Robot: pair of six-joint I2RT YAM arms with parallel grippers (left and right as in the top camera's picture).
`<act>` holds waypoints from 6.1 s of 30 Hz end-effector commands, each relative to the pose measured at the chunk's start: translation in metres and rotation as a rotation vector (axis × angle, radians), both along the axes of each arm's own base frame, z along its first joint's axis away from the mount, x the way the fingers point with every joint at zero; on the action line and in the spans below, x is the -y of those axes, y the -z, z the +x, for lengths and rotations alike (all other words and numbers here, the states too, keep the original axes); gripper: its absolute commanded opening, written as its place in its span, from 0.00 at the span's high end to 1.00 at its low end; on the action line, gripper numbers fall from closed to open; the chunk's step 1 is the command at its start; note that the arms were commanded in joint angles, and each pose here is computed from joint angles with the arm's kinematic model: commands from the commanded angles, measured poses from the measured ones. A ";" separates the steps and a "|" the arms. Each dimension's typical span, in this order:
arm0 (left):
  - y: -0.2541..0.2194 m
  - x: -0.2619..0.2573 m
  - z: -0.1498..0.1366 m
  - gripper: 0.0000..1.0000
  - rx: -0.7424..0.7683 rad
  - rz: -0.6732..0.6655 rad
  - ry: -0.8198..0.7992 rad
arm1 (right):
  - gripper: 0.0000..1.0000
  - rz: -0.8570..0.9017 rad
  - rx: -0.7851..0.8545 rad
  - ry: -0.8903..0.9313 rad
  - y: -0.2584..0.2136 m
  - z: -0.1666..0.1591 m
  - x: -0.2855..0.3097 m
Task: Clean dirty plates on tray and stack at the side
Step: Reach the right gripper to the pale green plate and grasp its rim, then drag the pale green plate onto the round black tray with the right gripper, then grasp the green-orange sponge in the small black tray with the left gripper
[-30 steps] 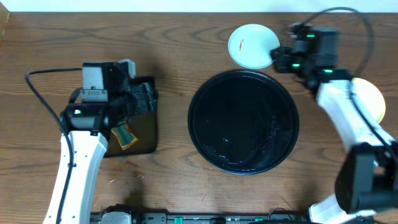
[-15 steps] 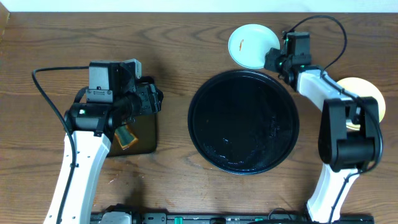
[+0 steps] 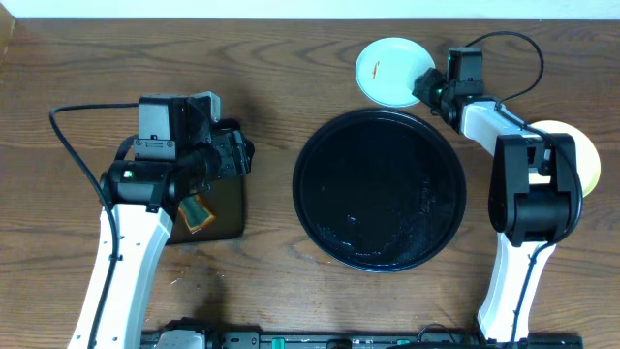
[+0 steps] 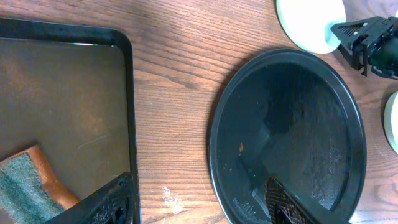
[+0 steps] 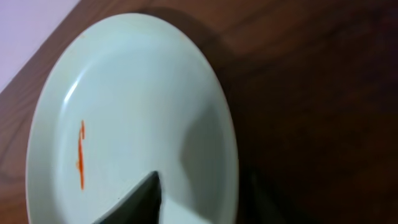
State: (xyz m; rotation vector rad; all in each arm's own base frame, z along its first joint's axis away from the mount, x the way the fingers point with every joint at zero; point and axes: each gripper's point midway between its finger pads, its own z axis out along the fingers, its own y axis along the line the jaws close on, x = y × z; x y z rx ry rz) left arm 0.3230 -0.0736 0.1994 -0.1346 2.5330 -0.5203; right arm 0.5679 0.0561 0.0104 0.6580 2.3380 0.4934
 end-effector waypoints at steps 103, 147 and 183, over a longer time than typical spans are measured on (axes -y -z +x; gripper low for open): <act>0.133 -0.093 -0.017 0.32 -0.485 0.456 -0.413 | 0.99 -0.301 -0.555 -0.474 0.029 -0.232 -0.022; 0.203 -0.089 -0.044 0.66 -0.667 0.209 -0.330 | 0.99 -0.300 -0.552 -0.474 0.029 -0.231 -0.022; 0.171 -0.093 -0.017 0.93 -0.576 0.224 -0.297 | 0.99 -0.300 -0.548 -0.473 0.028 -0.230 -0.022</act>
